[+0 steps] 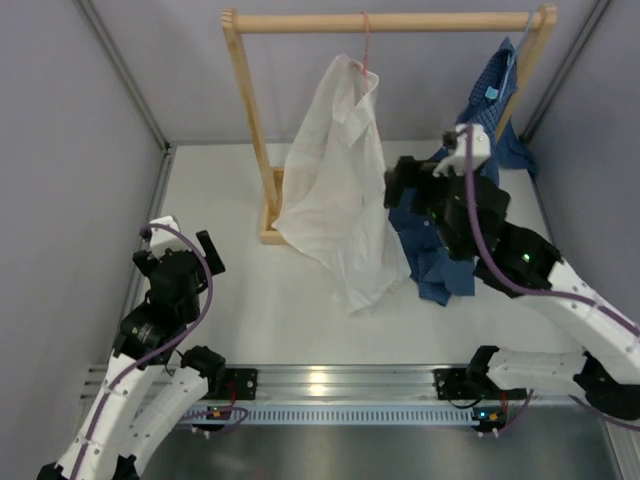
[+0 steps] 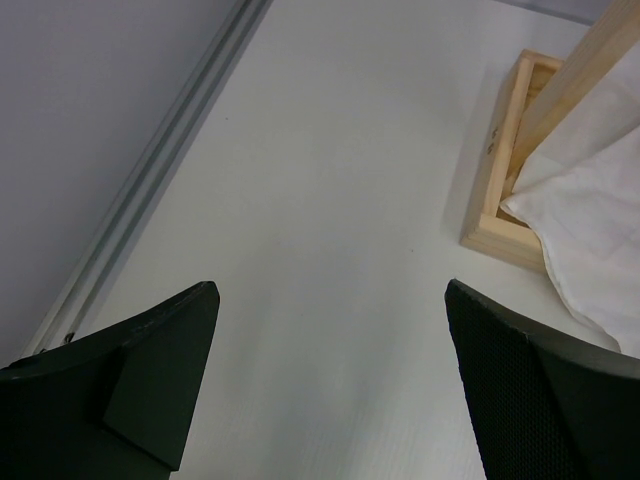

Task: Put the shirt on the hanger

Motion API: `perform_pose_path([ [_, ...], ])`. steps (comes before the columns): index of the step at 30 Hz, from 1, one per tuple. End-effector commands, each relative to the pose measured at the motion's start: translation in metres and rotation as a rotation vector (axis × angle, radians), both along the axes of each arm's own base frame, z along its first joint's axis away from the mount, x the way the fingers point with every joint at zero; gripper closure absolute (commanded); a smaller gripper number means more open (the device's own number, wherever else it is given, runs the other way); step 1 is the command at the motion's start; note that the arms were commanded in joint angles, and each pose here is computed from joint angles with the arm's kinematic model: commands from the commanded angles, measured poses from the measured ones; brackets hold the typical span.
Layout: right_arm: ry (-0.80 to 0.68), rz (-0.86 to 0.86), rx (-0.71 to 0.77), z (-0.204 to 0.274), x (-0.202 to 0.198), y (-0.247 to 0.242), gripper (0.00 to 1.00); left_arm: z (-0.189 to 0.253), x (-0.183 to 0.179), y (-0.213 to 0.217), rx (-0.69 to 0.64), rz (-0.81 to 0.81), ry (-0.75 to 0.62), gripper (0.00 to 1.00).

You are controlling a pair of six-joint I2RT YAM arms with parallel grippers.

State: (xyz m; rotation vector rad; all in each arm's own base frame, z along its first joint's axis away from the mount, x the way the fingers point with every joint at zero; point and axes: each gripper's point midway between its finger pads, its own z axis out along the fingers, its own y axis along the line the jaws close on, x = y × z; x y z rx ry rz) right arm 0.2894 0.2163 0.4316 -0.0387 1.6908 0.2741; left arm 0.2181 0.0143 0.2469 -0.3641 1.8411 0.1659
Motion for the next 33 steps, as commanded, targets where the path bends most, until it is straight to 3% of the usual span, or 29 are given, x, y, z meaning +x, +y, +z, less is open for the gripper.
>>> perform_pose_path([
  [1,-0.046,-0.003,0.065,-0.025,-0.034,-0.047,0.00,0.014,0.006,-0.007,-0.008,-0.045,-0.042,0.02],
  [3,-0.001,0.032,-0.028,-0.077,-0.043,-0.053,0.01,0.011,0.008,-0.008,-0.001,-0.053,-0.027,0.02],
  [6,0.028,0.058,-0.056,-0.109,-0.064,-0.078,0.01,0.009,0.010,-0.011,-0.006,-0.059,-0.019,0.02],
  [14,0.055,0.047,-0.112,-0.134,-0.094,-0.123,0.01,0.001,0.010,-0.013,-0.005,-0.076,-0.012,0.02],
  [17,0.061,-0.112,-0.165,-0.145,-0.090,-0.154,0.01,0.004,0.008,-0.013,-0.009,-0.091,-0.047,0.02],
  [33,0.089,-0.138,-0.206,-0.171,-0.089,-0.157,0.01,0.011,0.004,-0.019,-0.024,-0.142,-0.107,0.02],
])
